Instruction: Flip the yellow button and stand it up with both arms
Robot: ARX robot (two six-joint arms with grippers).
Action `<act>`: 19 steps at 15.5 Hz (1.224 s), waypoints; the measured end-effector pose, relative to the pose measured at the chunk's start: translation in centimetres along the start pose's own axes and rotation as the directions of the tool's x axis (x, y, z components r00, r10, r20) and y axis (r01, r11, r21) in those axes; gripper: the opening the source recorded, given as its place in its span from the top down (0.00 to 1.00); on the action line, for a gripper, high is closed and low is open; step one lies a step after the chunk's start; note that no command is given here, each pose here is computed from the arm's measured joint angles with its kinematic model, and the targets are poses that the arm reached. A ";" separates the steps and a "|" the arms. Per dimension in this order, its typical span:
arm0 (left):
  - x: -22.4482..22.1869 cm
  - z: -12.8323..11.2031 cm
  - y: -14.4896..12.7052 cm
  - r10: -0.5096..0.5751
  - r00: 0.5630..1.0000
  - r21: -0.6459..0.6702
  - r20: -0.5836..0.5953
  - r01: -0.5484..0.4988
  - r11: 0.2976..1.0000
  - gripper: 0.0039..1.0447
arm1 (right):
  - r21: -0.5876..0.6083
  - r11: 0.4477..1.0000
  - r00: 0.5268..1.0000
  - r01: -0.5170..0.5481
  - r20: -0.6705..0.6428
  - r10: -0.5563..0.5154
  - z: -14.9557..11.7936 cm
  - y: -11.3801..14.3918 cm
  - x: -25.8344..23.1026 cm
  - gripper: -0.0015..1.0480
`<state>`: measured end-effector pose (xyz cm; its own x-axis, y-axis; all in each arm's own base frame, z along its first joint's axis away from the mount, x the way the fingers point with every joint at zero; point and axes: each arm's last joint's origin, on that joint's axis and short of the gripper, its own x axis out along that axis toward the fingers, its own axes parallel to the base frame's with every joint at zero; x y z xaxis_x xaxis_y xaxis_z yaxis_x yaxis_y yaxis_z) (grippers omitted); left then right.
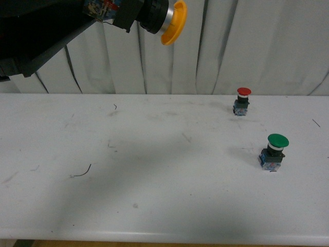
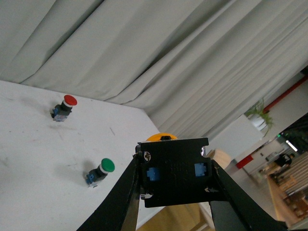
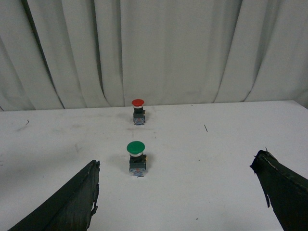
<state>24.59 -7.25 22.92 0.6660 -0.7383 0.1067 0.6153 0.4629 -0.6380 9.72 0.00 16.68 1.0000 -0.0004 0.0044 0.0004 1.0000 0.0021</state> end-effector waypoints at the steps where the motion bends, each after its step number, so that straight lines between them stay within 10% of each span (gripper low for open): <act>1: 0.1 -0.2 0.0 -0.026 0.999 -0.038 0.018 0.027 0.999 0.67 | 0.000 1.000 1.000 0.000 0.000 0.000 0.0 0.0 0.0 0.06; 9: 1.6 -2.4 1.3 -0.056 0.998 -0.136 -0.018 0.053 0.989 0.67 | 0.009 1.000 0.999 -0.018 0.036 0.018 0.3 -0.1 0.0 0.06; 11: 1.7 -2.5 1.4 -0.046 0.999 -0.144 -0.028 0.041 0.989 0.67 | 0.019 0.982 0.956 -0.189 0.230 0.179 2.4 -0.8 0.7 0.06; 19: 2.3 -2.0 0.9 -0.051 0.998 -0.117 -0.037 0.046 0.992 0.67 | 0.229 0.869 0.892 -0.439 0.222 0.392 6.0 2.5 17.9 0.06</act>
<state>25.86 -9.51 21.05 0.6178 -0.7785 0.1104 0.5917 0.3678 -0.7174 27.61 2.46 22.81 0.8917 0.3916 0.2271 -0.4398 0.8684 0.2290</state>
